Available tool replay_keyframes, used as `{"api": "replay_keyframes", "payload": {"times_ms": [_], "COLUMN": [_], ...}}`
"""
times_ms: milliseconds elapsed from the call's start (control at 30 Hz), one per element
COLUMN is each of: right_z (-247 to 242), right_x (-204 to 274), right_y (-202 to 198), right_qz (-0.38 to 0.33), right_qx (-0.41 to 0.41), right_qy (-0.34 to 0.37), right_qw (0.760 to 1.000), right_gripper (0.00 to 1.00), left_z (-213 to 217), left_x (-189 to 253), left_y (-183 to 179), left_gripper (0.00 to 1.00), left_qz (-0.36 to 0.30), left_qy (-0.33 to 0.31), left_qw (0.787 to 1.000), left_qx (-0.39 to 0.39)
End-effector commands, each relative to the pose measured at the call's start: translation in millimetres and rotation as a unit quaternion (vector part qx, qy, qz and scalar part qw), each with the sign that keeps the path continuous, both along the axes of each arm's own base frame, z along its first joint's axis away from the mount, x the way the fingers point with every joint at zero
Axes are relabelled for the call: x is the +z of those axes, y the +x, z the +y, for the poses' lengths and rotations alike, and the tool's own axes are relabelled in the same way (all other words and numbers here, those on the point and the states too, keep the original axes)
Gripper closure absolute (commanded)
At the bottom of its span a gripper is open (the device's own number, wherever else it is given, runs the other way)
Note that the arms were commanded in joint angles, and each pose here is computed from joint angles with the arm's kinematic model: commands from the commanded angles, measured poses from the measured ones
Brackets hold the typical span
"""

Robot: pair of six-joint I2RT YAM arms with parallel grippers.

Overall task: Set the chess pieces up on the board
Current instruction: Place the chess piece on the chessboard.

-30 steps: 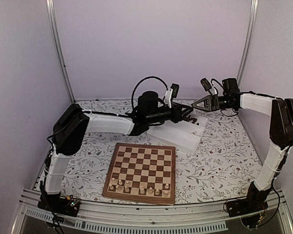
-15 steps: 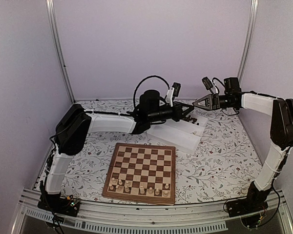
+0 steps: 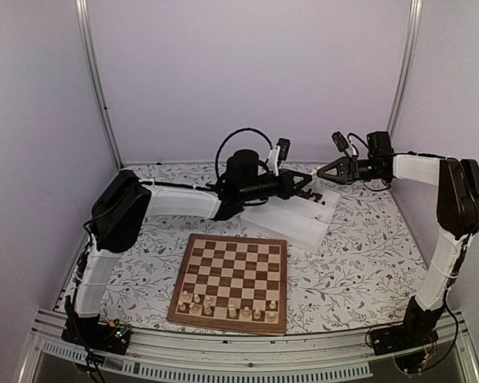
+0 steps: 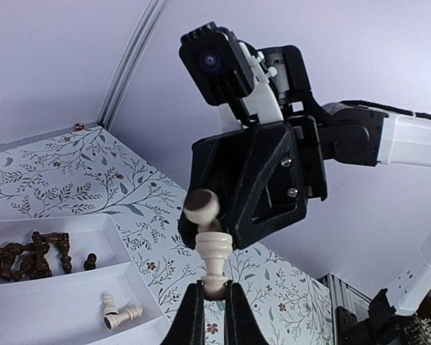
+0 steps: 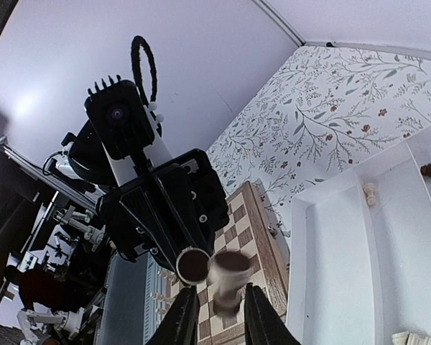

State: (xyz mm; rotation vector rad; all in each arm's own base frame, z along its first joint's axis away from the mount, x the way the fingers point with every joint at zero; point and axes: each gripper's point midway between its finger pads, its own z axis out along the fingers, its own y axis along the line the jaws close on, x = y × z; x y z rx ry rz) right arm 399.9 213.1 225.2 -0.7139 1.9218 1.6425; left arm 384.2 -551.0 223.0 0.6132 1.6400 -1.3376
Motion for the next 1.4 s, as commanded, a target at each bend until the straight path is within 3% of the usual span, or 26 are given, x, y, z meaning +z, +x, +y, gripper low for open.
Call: {"api": "replay_keyframes", "payload": {"times_ms": [0,300,567,733,933,1233,1367], "right_z": [-9,-18,-39,-42,-43,-43,-43], "right_x": [-20,-39,-85,-92,-100,-104,-101], "right_y": [12,28,43,41,38,35,32], "right_qz": [0.029,0.021,-0.012,-0.022,-0.020,-0.016,-0.019], "right_qx": [-0.009,-0.047,-0.101,-0.100,-0.094,-0.087,-0.086], "right_qy": [0.002,-0.035,-0.142,-0.161,-0.170,-0.173,-0.172], "right_qw": [1.000,0.998,0.985,0.982,0.981,0.981,0.981], "right_gripper": [0.79,0.86,0.83,0.81,0.79,0.79,0.79], "left_z": [11,22,64,114,168,193,197], "left_x": [-13,-28,-24,-36,-53,-95,-108], "left_y": [19,27,-19,-66,-111,-189,-211], "left_gripper": [1.00,1.00,1.00,1.00,1.00,1.00,1.00], "left_qz": [0.020,0.055,0.076,0.100,0.127,0.178,0.187], "left_qy": [-0.006,0.018,0.172,0.312,0.438,0.554,0.577], "left_qw": [1.000,0.998,0.981,0.940,0.884,0.797,0.775], "left_qx": [0.012,0.004,-0.059,-0.094,-0.103,-0.160,-0.175]}}
